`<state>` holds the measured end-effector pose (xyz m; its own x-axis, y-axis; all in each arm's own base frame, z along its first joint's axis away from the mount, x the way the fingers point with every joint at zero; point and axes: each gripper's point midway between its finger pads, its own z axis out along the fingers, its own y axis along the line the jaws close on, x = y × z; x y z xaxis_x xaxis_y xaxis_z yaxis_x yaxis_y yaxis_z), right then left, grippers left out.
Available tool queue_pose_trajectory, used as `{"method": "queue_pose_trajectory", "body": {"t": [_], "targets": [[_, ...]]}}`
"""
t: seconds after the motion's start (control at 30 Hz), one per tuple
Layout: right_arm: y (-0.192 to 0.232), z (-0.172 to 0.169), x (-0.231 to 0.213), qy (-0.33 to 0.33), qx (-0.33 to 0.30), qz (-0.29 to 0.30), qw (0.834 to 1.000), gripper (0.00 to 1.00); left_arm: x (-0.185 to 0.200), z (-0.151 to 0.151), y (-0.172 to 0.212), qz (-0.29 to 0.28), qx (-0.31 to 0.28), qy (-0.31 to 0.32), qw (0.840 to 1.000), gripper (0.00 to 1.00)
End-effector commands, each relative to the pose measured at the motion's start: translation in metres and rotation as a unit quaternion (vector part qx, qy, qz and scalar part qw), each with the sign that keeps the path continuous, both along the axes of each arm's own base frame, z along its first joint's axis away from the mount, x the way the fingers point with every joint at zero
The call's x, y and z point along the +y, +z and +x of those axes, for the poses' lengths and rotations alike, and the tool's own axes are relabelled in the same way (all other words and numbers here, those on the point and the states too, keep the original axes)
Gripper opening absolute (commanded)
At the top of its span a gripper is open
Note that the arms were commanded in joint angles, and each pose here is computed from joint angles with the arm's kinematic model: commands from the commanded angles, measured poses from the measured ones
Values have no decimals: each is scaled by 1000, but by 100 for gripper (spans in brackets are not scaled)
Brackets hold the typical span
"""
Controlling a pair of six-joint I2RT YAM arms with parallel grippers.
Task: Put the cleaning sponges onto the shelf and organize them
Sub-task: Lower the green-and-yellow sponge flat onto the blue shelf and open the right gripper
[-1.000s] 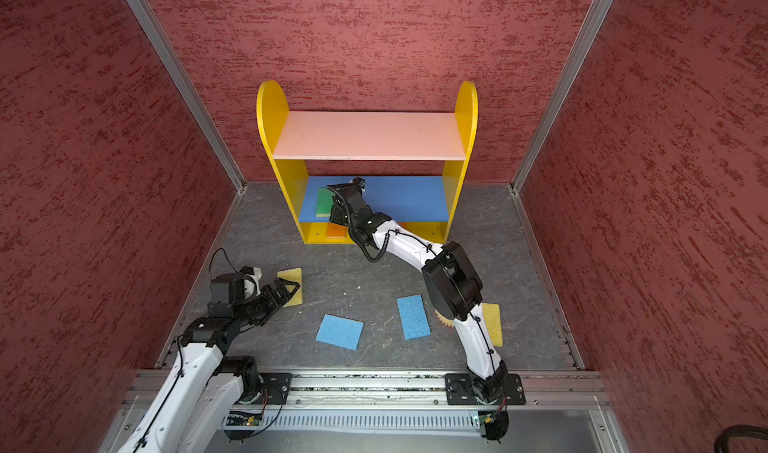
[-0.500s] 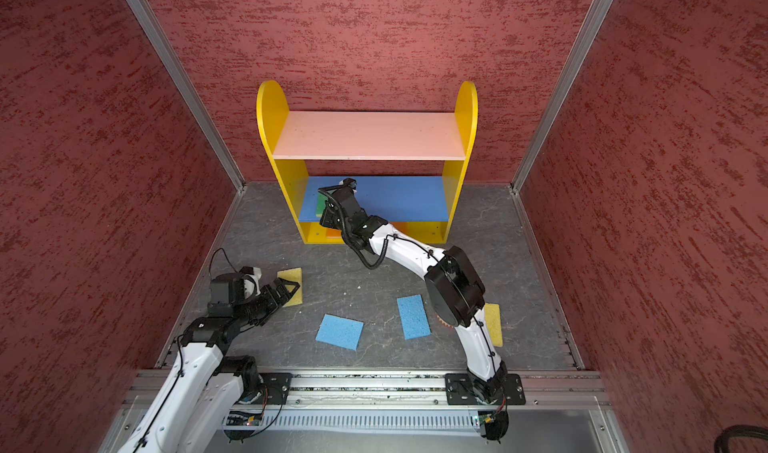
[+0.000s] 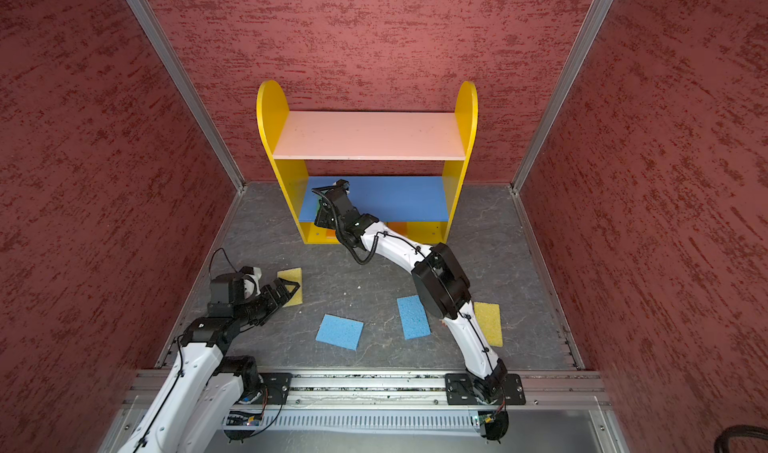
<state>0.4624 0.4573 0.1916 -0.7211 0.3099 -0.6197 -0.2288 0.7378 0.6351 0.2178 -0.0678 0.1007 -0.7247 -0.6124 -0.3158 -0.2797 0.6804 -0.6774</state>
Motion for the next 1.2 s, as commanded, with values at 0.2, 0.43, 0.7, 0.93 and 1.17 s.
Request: {"method": "queue_pose_trajectory", "body": {"t": [0.2, 0.43, 0.7, 0.93, 1.17], "targets": [[1, -1, 11, 12, 5, 9, 1000, 0, 1, 1, -1, 3, -2, -3, 1000, 100], [0, 6, 13, 10, 2, 6, 1000, 0, 1, 1, 0, 3, -4, -3, 1000, 99], [0, 8, 9, 3, 2, 2, 1000, 0, 1, 0, 0, 2, -3, -4, 1000, 100], [5, 11, 7, -1, -2, 7, 1000, 0, 0, 0, -1, 2, -2, -5, 1000, 99], [22, 6, 9, 11, -10, 23, 1000, 0, 0, 0, 1, 0, -4, -5, 1000, 99]]}}
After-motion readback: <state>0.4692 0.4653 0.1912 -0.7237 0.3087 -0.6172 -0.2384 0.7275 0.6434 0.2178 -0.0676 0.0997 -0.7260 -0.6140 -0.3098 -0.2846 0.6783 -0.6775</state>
